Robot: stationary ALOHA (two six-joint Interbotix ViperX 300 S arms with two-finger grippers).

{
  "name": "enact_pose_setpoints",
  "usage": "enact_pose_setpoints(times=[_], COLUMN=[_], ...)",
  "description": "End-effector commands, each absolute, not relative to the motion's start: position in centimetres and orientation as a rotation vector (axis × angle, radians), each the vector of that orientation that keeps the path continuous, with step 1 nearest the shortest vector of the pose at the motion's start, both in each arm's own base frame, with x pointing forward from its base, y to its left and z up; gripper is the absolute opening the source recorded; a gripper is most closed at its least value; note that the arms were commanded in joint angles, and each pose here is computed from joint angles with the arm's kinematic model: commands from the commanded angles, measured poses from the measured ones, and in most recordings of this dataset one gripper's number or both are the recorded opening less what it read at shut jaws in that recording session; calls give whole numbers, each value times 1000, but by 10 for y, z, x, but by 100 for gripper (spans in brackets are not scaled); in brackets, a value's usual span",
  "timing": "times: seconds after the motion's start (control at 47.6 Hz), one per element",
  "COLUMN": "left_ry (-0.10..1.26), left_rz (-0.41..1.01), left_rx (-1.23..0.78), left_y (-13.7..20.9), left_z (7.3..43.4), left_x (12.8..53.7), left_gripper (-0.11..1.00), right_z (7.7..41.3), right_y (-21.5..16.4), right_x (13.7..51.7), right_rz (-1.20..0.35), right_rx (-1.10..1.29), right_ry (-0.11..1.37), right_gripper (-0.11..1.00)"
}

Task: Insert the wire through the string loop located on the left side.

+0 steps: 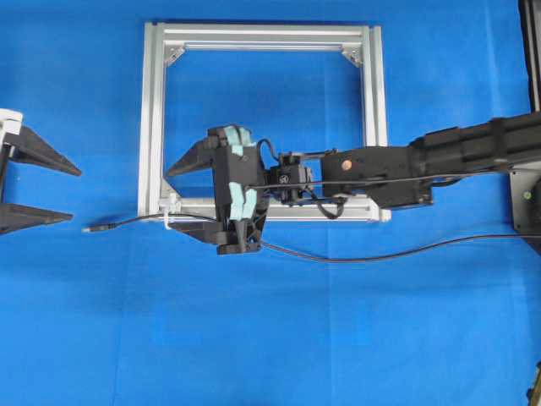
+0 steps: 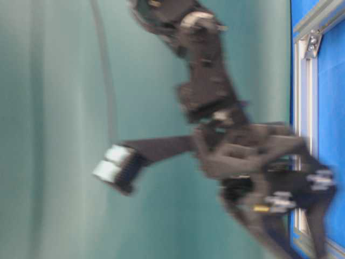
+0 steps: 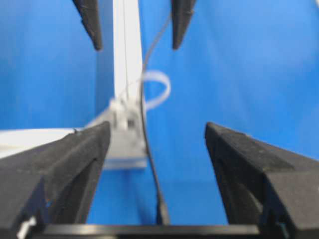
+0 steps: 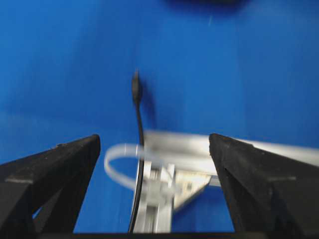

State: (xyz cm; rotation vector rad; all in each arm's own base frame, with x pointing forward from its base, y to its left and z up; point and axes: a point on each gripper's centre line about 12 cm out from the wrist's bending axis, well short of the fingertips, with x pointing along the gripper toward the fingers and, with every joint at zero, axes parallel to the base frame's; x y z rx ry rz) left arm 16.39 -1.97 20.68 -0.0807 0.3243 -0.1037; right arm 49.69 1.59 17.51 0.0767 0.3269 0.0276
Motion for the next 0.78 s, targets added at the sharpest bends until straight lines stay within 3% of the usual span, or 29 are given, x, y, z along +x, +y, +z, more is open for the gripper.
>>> enact_pose_setpoints(times=[0.0,0.273,0.756], left_ry=[258,238,246], left_rz=[-105,-104,-104], left_rx=[-79,-82,-81], left_y=[-20,-19,-19], left_z=[224,228,226], left_x=[167,165,166], left_gripper=[69,69,69], right_z=[214,232,231], right_y=[16,16,15], right_x=[496,491,491], right_rz=[31,30,29], right_rx=[76,80,83], right_ry=[250,233,236], right_gripper=[94,94,94])
